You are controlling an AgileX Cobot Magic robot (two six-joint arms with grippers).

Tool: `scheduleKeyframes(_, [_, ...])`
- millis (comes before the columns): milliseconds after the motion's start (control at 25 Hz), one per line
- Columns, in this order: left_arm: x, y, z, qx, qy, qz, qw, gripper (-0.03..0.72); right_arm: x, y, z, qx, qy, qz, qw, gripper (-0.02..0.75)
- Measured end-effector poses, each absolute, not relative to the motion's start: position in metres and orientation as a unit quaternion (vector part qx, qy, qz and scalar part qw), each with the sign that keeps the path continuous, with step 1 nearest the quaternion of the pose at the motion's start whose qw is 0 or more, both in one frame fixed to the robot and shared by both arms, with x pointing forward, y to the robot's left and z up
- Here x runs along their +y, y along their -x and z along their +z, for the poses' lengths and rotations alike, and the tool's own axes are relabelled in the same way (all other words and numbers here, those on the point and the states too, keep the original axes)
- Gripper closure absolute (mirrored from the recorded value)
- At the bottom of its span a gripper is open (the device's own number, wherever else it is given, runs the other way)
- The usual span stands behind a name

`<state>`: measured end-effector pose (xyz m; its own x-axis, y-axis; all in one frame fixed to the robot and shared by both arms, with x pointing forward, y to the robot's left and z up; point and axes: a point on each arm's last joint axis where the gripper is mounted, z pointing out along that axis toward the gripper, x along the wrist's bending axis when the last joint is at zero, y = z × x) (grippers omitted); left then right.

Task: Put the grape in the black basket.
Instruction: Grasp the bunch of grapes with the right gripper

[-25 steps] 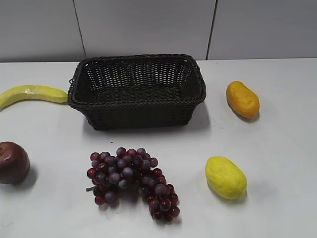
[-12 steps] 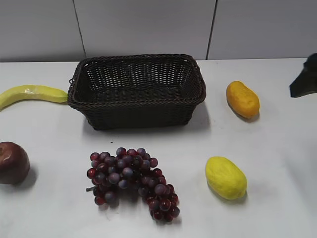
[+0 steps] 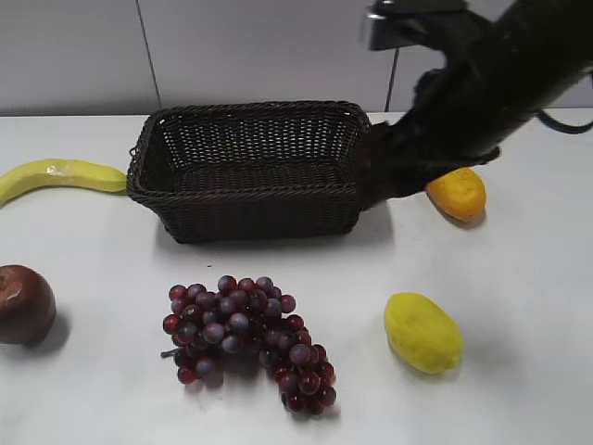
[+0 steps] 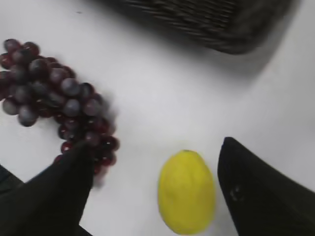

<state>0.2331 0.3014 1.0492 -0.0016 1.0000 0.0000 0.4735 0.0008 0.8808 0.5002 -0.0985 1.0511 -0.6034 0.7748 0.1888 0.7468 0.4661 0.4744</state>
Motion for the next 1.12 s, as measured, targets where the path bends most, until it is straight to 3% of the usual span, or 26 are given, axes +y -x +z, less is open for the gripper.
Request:
scheduleKeyframes(240, [0.301, -0.233, 1.049, 0.607, -0.606, 0.363, 0.362, 0.199, -0.026, -0.478, 1.041, 0.906, -0.335, 0.258, 0.005, 0.061])
scheduleKeyframes(400, [0.301, -0.233, 1.049, 0.607, -0.606, 0.363, 0.362, 0.199, 0.005, -0.473, 1.012, 0.927, -0.3, 0.224, -0.008, 0.059])
scheduleKeyframes(640, [0.301, -0.233, 1.049, 0.607, -0.606, 0.363, 0.362, 0.199, 0.023, -0.483, 0.97, 0.946, -0.27, 0.177, -0.014, 0.059])
scheduleKeyframes(1120, [0.301, -0.233, 1.049, 0.607, -0.606, 0.363, 0.362, 0.199, 0.035, -0.496, 0.919, 0.977, -0.15, 0.153, 0.01, 0.059])
